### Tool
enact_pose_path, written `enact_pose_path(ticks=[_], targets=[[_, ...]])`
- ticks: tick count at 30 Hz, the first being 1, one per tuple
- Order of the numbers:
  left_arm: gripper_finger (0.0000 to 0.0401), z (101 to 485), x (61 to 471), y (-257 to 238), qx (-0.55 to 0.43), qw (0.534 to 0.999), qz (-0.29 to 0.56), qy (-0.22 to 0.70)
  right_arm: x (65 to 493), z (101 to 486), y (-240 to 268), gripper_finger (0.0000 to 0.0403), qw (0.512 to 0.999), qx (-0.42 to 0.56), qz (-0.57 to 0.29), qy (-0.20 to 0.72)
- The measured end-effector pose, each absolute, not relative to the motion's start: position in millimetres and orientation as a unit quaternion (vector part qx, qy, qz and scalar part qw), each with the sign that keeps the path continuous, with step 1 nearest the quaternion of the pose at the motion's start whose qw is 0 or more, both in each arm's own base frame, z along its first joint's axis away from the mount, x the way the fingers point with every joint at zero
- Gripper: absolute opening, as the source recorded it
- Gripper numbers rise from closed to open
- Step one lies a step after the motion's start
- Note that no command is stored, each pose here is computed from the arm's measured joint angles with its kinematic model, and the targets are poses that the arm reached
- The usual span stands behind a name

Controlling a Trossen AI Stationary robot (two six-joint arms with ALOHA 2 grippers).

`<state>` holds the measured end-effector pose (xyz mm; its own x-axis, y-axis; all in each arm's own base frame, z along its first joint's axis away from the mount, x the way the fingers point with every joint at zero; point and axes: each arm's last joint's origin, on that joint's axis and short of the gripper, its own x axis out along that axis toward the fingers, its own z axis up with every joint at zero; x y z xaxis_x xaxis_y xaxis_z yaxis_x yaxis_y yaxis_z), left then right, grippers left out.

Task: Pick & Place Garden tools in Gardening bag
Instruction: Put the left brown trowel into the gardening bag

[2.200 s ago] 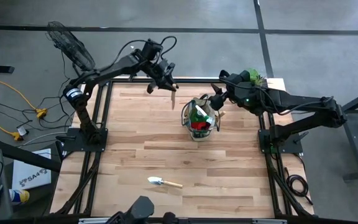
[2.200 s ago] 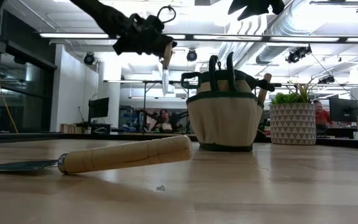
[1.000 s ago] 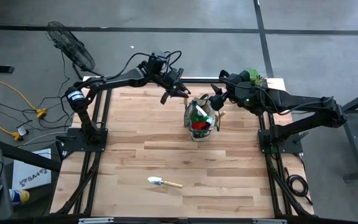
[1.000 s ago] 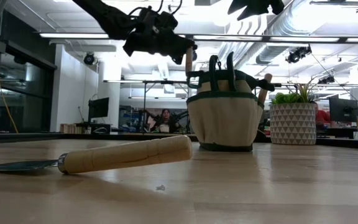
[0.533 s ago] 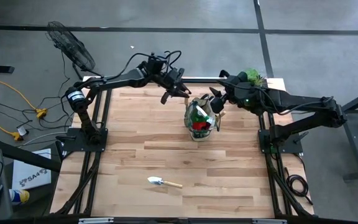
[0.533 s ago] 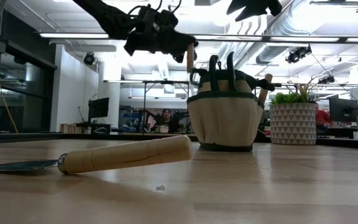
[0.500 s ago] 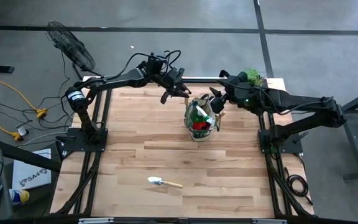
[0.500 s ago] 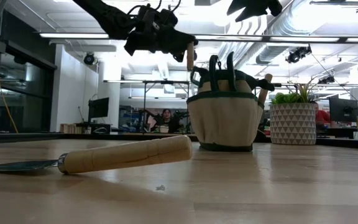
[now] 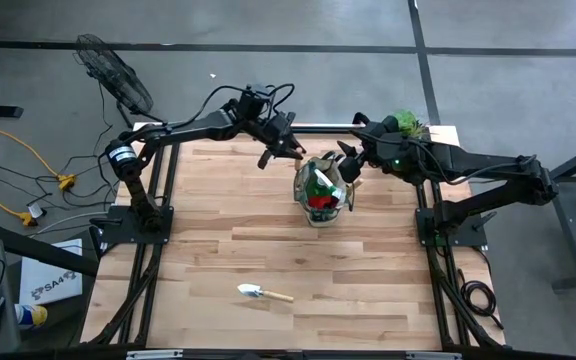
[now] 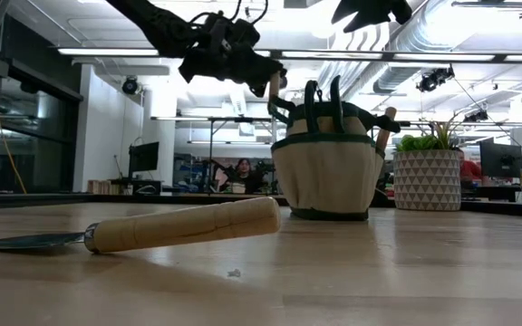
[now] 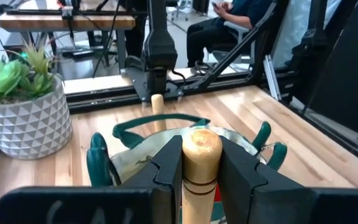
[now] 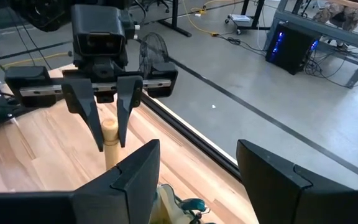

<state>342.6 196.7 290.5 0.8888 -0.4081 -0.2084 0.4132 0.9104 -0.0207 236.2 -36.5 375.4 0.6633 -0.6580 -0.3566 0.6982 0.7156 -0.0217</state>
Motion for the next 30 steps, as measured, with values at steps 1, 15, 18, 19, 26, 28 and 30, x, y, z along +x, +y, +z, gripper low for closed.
enact_pose_path(ticks=[1,15,18,19,26,28,30], targets=[[0.0066,290,343,197,0.013,0.971,-0.213,0.105,236,375,-36,0.0205,0.91,0.058,-0.373,0.174],[0.0066,287,347,192,0.033,0.977,-0.164,0.129,236,375,-37,0.0205,0.908,0.062,-0.376,0.173],[0.0066,286,348,194,0.037,0.981,-0.125,0.142,236,375,-37,0.0205,0.907,0.068,-0.378,0.171],[0.0066,286,348,195,0.038,0.982,-0.118,0.145,236,375,-37,0.0205,0.907,0.068,-0.378,0.171],[0.0066,286,347,193,0.037,0.979,-0.15,0.136,236,375,-37,0.0205,0.907,0.078,-0.379,0.166],[0.0066,284,348,193,0.039,0.976,-0.167,0.134,236,375,-37,0.0205,0.907,0.079,-0.38,0.166],[0.0066,278,349,193,0.033,0.973,-0.181,0.136,236,375,-37,0.0205,0.907,0.079,-0.379,0.166]])
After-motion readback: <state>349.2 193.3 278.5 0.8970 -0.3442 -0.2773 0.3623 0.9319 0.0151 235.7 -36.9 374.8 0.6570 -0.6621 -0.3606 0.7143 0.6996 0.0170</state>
